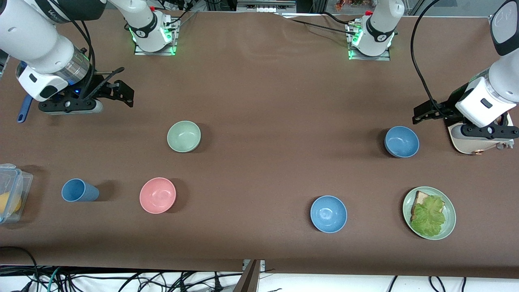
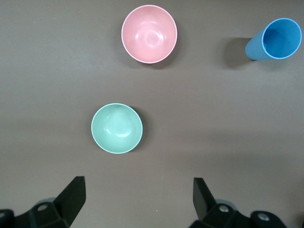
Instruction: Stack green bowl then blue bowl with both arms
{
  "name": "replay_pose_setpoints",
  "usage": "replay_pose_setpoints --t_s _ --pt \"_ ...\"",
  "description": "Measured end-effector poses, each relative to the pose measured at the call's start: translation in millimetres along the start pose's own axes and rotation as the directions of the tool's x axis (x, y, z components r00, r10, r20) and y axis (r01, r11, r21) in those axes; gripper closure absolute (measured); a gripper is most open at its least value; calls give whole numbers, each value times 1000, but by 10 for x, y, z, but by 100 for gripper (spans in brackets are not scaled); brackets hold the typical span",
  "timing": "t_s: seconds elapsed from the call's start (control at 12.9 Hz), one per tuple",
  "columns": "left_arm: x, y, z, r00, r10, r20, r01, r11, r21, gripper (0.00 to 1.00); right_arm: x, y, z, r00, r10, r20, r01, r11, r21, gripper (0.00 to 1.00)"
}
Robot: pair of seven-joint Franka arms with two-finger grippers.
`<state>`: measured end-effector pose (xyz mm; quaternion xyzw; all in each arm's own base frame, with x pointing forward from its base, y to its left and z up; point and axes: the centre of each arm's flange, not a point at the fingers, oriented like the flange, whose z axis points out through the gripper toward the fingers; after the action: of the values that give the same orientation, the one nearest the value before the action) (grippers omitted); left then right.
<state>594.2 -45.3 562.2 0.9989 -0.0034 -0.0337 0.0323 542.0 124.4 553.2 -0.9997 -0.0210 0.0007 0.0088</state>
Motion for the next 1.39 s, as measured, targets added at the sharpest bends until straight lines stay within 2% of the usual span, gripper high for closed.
replay_pose_setpoints --t_s 0.93,1.24,1.39 --pt "-3 67 1 1000 12 0 -12 1000 0 0 10 36 -6 1000 7 -4 -7 1000 1 0" --pt "-4 74 0 1000 13 0 -13 1000 0 0 81 454 -57 997 76 -19 -75 997 5 0" --pt "-3 74 1 1000 13 0 -13 1000 0 0 101 569 -117 997 76 -31 -75 997 8 0"
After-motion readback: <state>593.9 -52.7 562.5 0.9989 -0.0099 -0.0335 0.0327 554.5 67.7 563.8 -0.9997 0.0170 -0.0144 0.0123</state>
